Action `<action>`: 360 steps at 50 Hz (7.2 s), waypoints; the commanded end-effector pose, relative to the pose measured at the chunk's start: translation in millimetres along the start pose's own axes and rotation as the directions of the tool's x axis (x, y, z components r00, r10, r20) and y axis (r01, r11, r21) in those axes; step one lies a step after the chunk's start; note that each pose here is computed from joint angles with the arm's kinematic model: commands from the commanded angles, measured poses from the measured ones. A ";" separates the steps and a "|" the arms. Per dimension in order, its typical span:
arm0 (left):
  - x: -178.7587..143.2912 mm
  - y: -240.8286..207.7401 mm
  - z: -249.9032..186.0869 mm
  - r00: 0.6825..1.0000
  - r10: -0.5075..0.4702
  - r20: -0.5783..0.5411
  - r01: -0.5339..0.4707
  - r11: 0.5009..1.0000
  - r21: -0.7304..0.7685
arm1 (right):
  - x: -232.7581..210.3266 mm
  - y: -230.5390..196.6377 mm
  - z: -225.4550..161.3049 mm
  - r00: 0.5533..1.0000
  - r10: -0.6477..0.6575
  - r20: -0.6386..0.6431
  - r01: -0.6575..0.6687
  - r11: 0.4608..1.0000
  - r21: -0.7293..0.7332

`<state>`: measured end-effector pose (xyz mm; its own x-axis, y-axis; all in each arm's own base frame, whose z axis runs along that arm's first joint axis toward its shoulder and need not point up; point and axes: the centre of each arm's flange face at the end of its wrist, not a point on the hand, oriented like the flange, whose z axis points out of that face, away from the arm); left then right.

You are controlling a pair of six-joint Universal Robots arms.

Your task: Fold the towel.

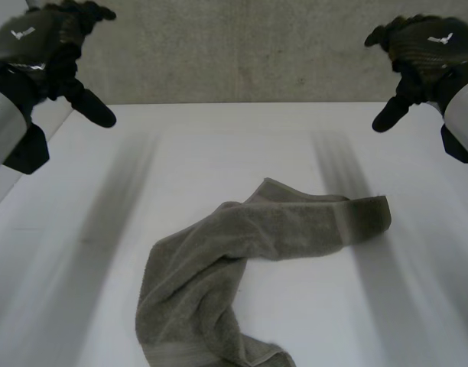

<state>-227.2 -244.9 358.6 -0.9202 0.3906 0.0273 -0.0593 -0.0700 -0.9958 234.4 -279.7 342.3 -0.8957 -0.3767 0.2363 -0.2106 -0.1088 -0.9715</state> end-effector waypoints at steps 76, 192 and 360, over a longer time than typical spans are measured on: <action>62.5 223.1 25.6 0.996 0.010 -0.090 -0.057 0.841 -0.539 | -68.0 50.0 60.0 0.944 -0.059 0.325 0.047 0.998 0.046; 1.9 208.1 -20.9 0.970 0.189 -0.154 -0.242 0.821 -0.518 | 10.8 177.6 -12.2 0.968 0.214 0.129 -0.125 0.862 -0.491; -32.5 158.4 95.5 0.966 0.259 -0.010 -0.259 0.966 0.019 | -28.8 133.6 66.5 0.955 -0.277 0.109 0.289 0.949 -0.128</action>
<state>-245.0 -368.0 298.0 -0.9221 0.3062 -0.2366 0.0829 -0.4409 -0.8937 256.9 -354.8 309.2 -0.8296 -0.2026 0.5203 -0.4229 -0.3804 -0.8225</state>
